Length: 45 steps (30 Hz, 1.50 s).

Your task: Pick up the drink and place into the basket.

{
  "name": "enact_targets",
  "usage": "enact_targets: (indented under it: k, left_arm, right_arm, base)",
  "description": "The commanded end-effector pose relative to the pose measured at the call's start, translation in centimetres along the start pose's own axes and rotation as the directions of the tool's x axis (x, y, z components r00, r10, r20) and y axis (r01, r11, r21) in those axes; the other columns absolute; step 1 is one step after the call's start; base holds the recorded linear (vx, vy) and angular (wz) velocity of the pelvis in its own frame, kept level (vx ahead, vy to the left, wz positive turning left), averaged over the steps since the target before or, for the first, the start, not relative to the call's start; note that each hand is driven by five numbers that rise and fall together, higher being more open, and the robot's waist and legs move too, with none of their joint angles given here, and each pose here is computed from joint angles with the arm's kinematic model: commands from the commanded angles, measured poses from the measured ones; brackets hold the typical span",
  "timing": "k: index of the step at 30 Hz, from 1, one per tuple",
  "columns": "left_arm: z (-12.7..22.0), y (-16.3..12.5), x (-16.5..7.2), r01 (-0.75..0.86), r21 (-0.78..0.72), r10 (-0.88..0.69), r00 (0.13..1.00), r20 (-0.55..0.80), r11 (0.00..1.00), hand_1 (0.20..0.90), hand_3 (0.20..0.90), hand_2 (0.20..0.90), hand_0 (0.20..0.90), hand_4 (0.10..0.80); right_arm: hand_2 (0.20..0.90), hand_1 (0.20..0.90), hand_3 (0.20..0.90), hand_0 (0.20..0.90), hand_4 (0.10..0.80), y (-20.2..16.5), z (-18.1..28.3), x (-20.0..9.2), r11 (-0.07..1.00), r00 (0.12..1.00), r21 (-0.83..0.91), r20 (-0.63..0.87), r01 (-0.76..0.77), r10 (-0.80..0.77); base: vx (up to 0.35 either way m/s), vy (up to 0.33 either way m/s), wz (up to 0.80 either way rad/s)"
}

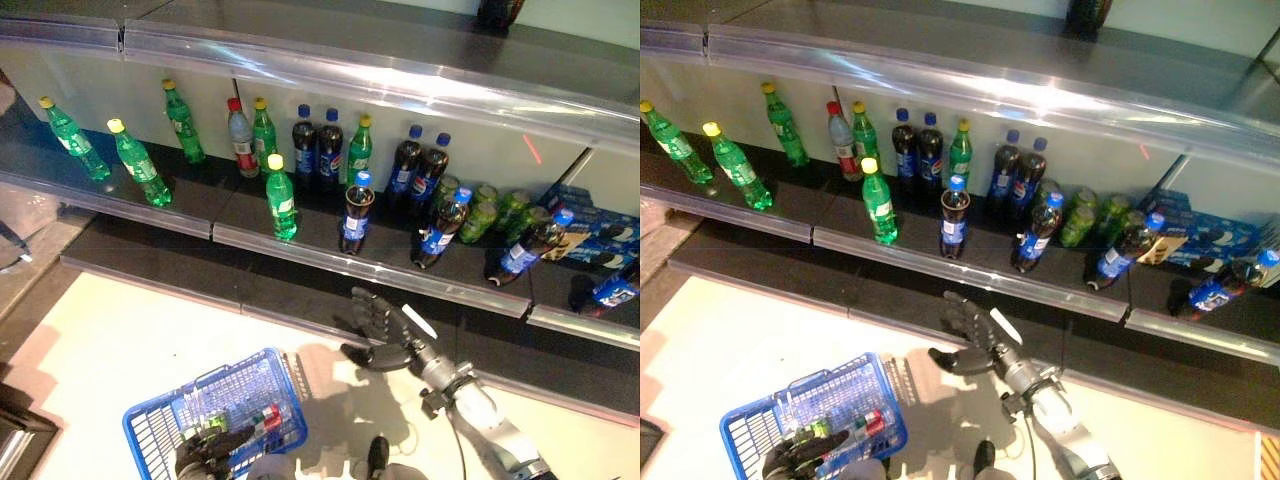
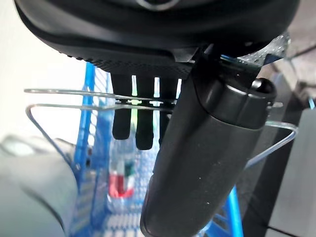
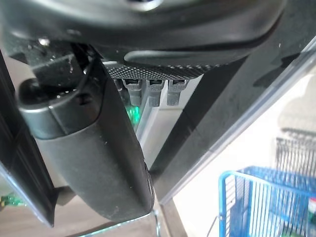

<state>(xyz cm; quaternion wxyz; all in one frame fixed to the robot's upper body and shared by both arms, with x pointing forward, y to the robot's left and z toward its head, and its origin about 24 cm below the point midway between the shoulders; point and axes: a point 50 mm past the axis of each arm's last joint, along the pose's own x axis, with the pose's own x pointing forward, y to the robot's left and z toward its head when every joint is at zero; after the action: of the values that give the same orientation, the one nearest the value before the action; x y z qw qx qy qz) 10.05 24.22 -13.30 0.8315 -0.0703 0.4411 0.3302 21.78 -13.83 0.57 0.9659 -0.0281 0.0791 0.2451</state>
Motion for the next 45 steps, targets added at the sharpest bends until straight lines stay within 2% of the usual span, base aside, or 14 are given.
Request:
enact_targets:
  k: [1,4,7,12,17,24,34,37,40,45]
  left_arm:
    - [2.5,-1.5,-0.9,0.098,-0.057,-0.086,0.979,0.182,0.994,0.3,0.2,0.3,0.3,0.1]
    - [3.7,-1.9,-0.7,0.112,-0.014,-0.106,0.969,0.224,0.994,0.3,0.2,0.3,0.3,0.1]
    - [6.4,-2.4,-0.4,0.123,0.007,-0.12,0.95,0.29,0.992,0.3,0.2,0.3,0.3,0.1]
    - [8.1,-3.0,-0.3,0.138,-0.012,-0.127,0.939,0.32,0.99,0.3,0.2,0.3,0.3,0.1]
    - [7.4,-2.4,0.1,0.096,-0.051,-0.078,0.956,0.282,0.994,0.3,0.2,0.3,0.3,0.1]
    - [3.8,-1.8,-0.4,0.113,-0.019,-0.106,0.972,0.211,0.993,0.3,0.2,0.3,0.3,0.1]
    - [3.7,-2.3,-0.5,0.117,-0.002,-0.114,0.972,0.204,0.993,0.3,0.2,0.3,0.3,0.1]
    - [4.3,-2.8,-0.5,0.144,0.007,-0.143,0.966,0.214,0.989,0.3,0.2,0.3,0.3,0.1]
    - [4.1,-2.9,-0.4,0.144,0.023,-0.146,0.968,0.206,0.989,0.3,0.2,0.3,0.3,0.1]
    - [3.4,-1.9,-0.3,0.115,0.029,-0.118,0.975,0.189,0.993,0.3,0.2,0.3,0.3,0.1]
  right_arm:
    - [0.9,0.9,0.9,0.9,0.8,0.1,5.2,0.4,0.996,0.964,-0.081,0.262,-0.03,0.051]
    - [0.9,0.9,0.9,0.9,0.8,0.1,5.7,0.4,0.998,0.953,-0.066,0.301,-0.014,0.033]
    - [0.9,0.9,0.9,0.9,0.8,0.1,6.3,1.2,0.999,0.94,-0.052,0.339,-0.004,0.021]
    - [0.9,0.9,0.9,0.9,0.8,0.5,6.4,1.8,0.998,0.934,-0.058,0.356,0.003,0.018]
    - [0.9,0.9,0.9,0.9,0.8,0.1,6.9,2.4,0.998,0.94,-0.068,0.339,-0.01,0.033]
    - [0.9,0.9,0.9,0.9,0.8,-1.2,6.9,1.3,0.998,0.946,-0.063,0.325,0.026,-0.005]
    - [0.9,0.9,0.9,0.9,0.8,-1.8,7.0,0.5,0.993,0.938,-0.107,0.346,0.049,-0.009]
    - [0.9,0.9,0.9,0.9,0.8,-2.7,9.4,-0.2,0.985,0.882,-0.134,0.47,0.106,-0.031]
    - [0.9,0.9,0.9,0.9,0.8,-3.0,10.4,-0.2,0.979,0.856,-0.145,0.515,0.14,-0.046]
    - [0.9,0.9,0.9,0.9,0.8,-4.1,13.5,-1.8,0.961,0.737,-0.114,0.666,0.254,-0.116]
  base:
    - [0.05,0.117,-0.04]
    - [-0.014,0.108,-0.12]
    - [-0.091,0.001,-0.58]
    - [-0.042,-0.263,0.09]
    - [0.005,-0.324,0.04]
    - [0.024,-0.161,-0.04]
    - [0.022,0.014,0.02]
    - [-0.023,0.024,0.04]
    - [0.003,0.036,0.17]
    - [0.06,0.047,0.03]
